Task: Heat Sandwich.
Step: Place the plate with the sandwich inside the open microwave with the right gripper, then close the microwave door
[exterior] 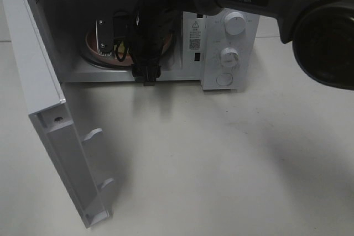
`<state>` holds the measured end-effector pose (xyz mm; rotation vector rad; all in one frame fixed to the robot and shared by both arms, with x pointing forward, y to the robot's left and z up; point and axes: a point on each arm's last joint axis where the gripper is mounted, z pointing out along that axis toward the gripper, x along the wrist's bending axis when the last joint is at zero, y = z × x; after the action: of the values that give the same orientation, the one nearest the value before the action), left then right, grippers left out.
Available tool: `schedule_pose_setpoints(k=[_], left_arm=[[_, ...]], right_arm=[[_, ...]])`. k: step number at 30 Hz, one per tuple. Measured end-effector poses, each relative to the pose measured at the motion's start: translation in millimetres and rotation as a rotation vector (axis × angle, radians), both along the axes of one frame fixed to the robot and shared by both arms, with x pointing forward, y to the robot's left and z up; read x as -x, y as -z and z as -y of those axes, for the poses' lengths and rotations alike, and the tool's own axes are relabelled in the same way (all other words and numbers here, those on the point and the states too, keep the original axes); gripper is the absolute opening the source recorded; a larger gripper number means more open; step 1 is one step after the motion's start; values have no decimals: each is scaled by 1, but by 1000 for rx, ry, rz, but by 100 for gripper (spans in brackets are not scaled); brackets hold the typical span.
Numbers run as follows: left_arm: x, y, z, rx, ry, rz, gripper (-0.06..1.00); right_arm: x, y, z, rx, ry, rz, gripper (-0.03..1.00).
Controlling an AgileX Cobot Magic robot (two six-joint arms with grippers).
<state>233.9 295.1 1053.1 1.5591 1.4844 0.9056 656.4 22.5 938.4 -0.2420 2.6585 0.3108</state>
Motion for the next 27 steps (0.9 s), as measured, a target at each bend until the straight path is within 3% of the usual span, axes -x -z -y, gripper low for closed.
schedule_pose_setpoints(k=[27], left_arm=[[0, 0, 0, -1, -1, 0, 99]], right_arm=[[60, -17, 46, -69, 23, 47, 76]])
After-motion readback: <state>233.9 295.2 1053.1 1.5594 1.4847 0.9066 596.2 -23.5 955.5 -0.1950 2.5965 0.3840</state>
